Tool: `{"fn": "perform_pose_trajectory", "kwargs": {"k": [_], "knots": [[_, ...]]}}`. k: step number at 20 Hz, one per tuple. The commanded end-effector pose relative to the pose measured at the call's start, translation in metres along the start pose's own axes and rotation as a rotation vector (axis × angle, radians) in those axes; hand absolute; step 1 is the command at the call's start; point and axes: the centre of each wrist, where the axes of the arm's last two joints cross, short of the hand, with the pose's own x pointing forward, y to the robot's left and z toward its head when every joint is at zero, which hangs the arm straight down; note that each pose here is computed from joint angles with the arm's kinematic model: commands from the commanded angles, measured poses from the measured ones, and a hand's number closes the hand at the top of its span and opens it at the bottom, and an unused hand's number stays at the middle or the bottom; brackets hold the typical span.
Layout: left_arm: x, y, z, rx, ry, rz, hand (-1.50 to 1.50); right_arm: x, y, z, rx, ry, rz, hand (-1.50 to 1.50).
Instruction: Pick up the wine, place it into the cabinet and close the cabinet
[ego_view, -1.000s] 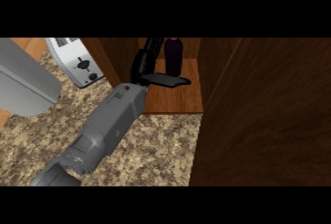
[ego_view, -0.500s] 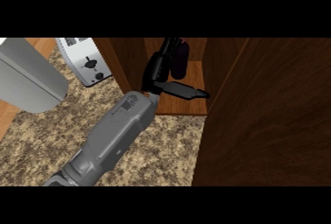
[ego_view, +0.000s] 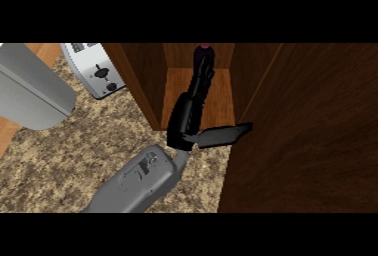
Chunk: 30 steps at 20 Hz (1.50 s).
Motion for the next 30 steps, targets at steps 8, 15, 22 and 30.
{"fn": "perform_pose_trajectory", "kwargs": {"k": [8,15,22,30], "knots": [[0.033,-0.044,0.1,0.074,-0.001,0.161,1.5,0.013,0.004,0.012,-0.016,-0.013,0.012,-1.5],[0.059,0.003,0.144,-0.008,0.003,0.18,1.5,0.004,0.01,0.021,-0.011,-0.005,0.03,-1.5],[0.07,0.039,0.18,-0.046,-0.011,0.182,1.5,0.007,0.015,0.012,0.225,-0.017,0.055,1.5],[0.086,0.083,0.186,-0.059,-0.015,0.19,1.5,0.007,0.058,0.013,0.464,0.034,-0.094,1.5]]}}
